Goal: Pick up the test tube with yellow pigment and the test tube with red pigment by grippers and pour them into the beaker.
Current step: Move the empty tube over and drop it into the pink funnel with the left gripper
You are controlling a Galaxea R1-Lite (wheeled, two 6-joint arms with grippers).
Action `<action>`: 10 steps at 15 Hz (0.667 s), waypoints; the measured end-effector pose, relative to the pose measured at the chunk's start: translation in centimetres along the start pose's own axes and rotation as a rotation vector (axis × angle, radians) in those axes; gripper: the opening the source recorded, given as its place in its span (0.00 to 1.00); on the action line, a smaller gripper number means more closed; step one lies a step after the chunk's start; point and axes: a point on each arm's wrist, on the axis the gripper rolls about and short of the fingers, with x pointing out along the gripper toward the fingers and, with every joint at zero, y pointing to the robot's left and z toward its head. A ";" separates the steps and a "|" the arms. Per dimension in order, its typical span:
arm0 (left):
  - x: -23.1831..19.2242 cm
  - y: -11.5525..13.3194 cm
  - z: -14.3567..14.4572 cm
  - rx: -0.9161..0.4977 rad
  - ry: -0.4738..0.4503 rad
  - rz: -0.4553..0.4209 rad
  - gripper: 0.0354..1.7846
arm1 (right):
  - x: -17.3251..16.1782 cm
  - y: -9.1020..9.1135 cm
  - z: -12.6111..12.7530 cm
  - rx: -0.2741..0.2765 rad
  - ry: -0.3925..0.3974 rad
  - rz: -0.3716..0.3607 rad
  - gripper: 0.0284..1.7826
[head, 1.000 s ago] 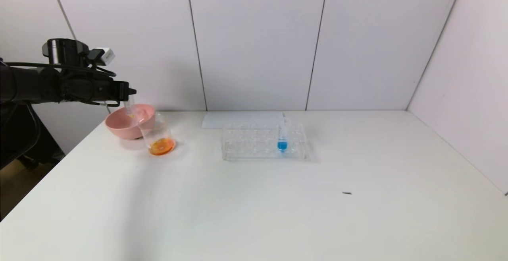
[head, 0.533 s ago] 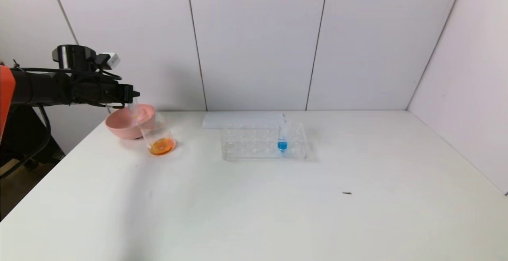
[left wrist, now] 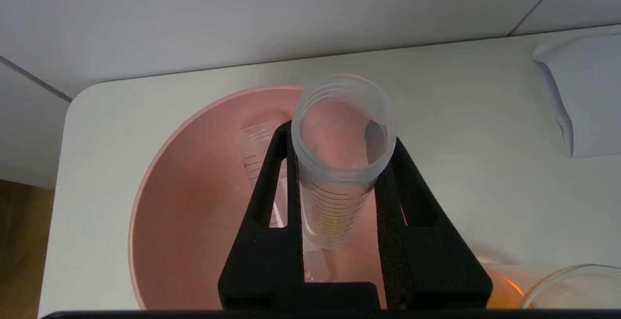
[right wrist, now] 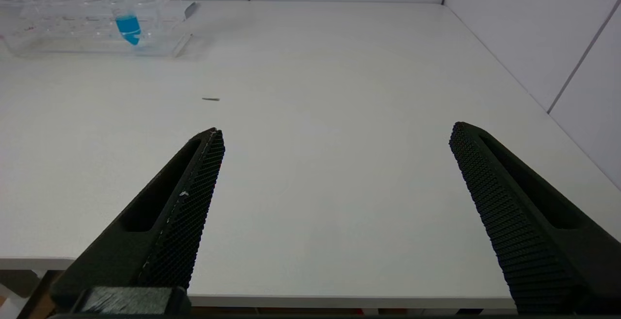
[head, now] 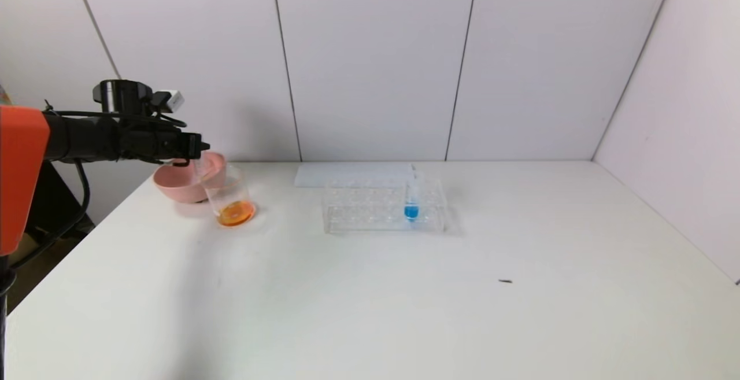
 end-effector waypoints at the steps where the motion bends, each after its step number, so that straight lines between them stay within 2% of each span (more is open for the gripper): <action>1: 0.3 0.1 -0.3 -0.001 0.007 -0.001 0.23 | 0.0 0.0 0.0 0.000 0.000 0.000 0.95; 10: 1.4 0.3 -1.4 -0.004 0.034 -0.007 0.23 | 0.0 0.0 0.0 0.000 0.000 0.000 0.95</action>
